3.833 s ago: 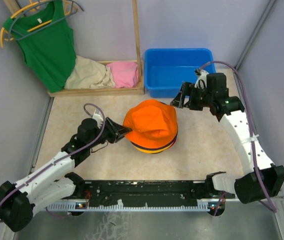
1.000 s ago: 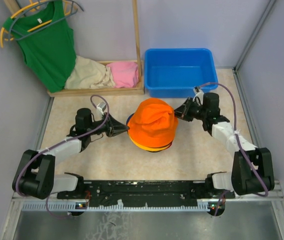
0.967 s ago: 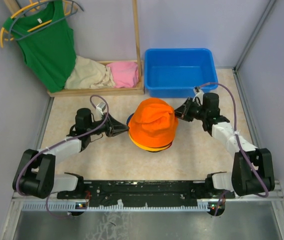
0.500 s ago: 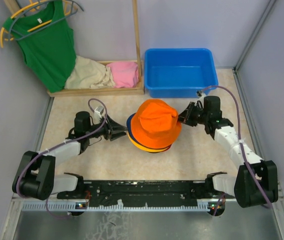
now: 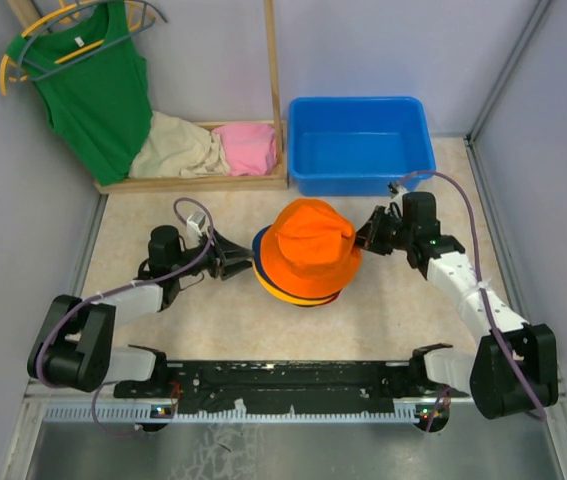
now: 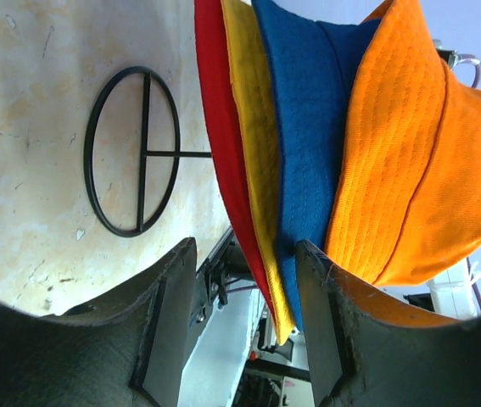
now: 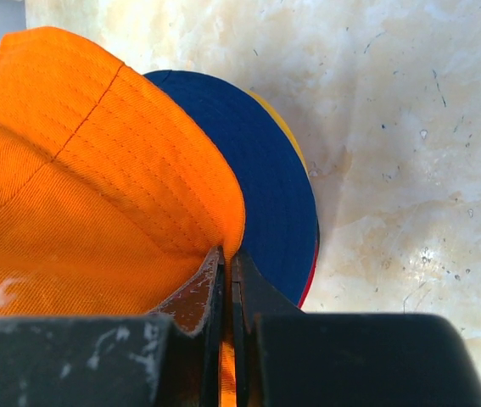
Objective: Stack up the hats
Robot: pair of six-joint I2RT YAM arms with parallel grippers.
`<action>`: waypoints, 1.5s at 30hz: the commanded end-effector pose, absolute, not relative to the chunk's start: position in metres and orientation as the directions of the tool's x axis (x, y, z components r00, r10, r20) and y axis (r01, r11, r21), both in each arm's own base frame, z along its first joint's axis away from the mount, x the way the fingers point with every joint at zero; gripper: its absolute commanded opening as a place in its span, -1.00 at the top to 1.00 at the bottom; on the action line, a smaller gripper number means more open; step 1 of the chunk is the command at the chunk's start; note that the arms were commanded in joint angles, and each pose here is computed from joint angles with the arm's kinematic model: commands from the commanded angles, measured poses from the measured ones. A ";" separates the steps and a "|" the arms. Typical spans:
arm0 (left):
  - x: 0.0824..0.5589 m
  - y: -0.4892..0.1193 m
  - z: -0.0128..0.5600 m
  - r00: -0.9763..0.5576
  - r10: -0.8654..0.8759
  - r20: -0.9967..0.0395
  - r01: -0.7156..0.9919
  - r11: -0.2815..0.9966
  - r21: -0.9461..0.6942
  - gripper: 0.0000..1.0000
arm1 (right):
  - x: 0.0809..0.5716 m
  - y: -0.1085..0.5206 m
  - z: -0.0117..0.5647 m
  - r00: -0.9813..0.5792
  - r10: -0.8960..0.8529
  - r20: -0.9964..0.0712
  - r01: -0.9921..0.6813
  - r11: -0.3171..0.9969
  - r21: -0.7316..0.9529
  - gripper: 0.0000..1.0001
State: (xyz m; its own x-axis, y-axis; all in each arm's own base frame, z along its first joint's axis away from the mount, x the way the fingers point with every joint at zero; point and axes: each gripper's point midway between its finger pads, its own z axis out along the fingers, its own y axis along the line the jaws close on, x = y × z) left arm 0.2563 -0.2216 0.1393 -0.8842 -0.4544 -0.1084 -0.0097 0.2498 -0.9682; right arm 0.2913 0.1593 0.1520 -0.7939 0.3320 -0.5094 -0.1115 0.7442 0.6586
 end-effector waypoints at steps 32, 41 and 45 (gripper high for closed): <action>0.237 -0.238 0.107 -0.891 -0.449 -0.068 -0.020 0.188 -0.982 0.93 | 0.270 0.174 0.186 -0.785 0.322 -0.529 -0.158 0.722 0.674 1.00; 0.239 -0.239 0.087 -0.898 -0.437 -0.053 -0.040 0.201 -0.979 0.96 | 0.258 0.182 0.172 -0.814 0.324 -0.482 -0.160 0.673 0.722 1.00; 0.239 -0.240 0.088 -0.899 -0.435 -0.048 -0.039 0.190 -0.981 0.98 | 0.255 0.184 0.170 -0.815 0.330 -0.477 -0.170 0.650 0.740 1.00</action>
State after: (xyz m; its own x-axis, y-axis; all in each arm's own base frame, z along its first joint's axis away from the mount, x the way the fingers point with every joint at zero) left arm 0.2478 -0.2414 0.1077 -0.8909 -0.4486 -0.0707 0.0007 0.1544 -0.9880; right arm 0.2651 0.1763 0.1689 -0.8035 0.3462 -0.4843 -0.1349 0.6864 0.7146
